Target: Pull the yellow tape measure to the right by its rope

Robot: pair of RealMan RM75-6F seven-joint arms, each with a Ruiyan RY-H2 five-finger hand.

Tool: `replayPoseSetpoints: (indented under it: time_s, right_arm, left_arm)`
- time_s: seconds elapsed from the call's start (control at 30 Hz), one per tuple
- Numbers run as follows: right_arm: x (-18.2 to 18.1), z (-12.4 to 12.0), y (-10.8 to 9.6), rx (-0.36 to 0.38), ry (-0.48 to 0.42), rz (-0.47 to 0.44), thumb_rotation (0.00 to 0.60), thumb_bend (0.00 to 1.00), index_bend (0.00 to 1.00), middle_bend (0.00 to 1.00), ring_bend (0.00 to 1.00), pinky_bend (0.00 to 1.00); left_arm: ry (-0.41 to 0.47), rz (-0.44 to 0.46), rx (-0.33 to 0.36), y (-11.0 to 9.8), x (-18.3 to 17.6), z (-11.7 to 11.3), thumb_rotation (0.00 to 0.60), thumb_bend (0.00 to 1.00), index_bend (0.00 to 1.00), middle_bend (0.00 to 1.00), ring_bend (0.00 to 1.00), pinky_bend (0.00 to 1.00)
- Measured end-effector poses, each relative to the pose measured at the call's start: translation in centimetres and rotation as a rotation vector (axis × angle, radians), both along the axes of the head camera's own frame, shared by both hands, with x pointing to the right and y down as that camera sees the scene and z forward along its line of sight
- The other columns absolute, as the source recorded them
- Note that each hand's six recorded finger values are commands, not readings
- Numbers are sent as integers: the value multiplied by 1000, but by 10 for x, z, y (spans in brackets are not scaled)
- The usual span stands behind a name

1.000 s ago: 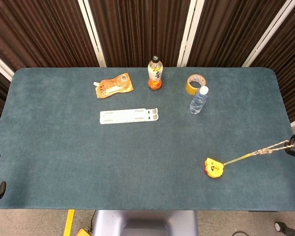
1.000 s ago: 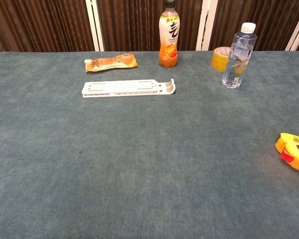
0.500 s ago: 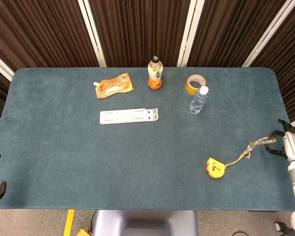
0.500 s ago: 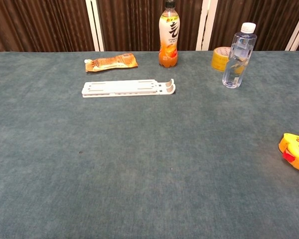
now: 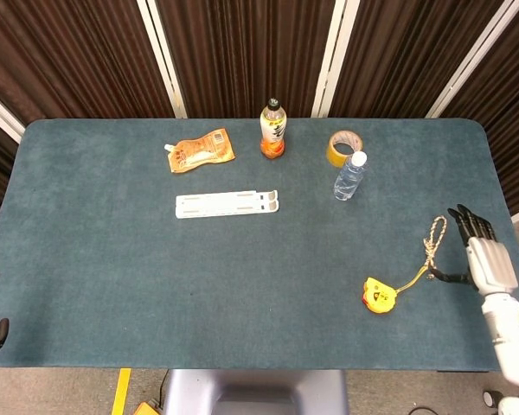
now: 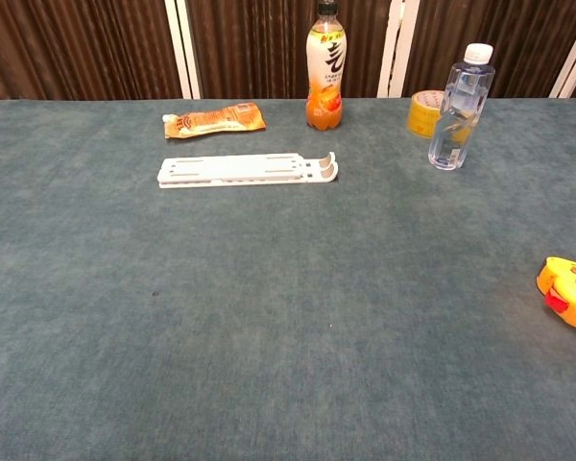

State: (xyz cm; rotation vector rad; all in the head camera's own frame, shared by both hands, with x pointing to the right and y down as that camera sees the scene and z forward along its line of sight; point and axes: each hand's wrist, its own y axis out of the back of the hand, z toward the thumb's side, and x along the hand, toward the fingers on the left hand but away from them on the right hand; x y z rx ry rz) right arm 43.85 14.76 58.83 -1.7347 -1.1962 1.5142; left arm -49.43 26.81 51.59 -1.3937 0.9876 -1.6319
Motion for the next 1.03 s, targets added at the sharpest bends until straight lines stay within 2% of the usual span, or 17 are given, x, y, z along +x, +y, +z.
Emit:
replayPoseSetpoints:
  time_s: [0.2,0.27,0.33,0.6,0.77,1.03]
  right_arm:
    - [13,-34,43,67,-1,-14,600,96,116,48,24,0]
    - [24,-48,62,67,13,1,600,96,115,47,24,0]
    - [32,-57,72,58,42,1,600,97,111,47,24,0]
    - [33,-71,89,26,172,-46,600,97,110,48,25,0]
    - [30,-71,89,19,175,-73,600,97,110,47,25,0]
    - [25,-74,85,78,154,-72,600,98,112,47,25,0]
  left_arm:
    - [2,-14,3,-2,-4,0,600,447,51,0,0,121]
    - [5,-16,3,-3,-4,1,600,447,51,0,0,121]
    - [10,-17,2,-4,-4,1,600,447,51,0,0,121]
    - [26,-9,-5,-5,-3,3,600,448,51,0,0,120]
    - [44,-6,-7,-4,-2,3,600,447,51,0,0,121]
    - [32,-17,7,-4,-6,-1,600,448,51,0,0,121]
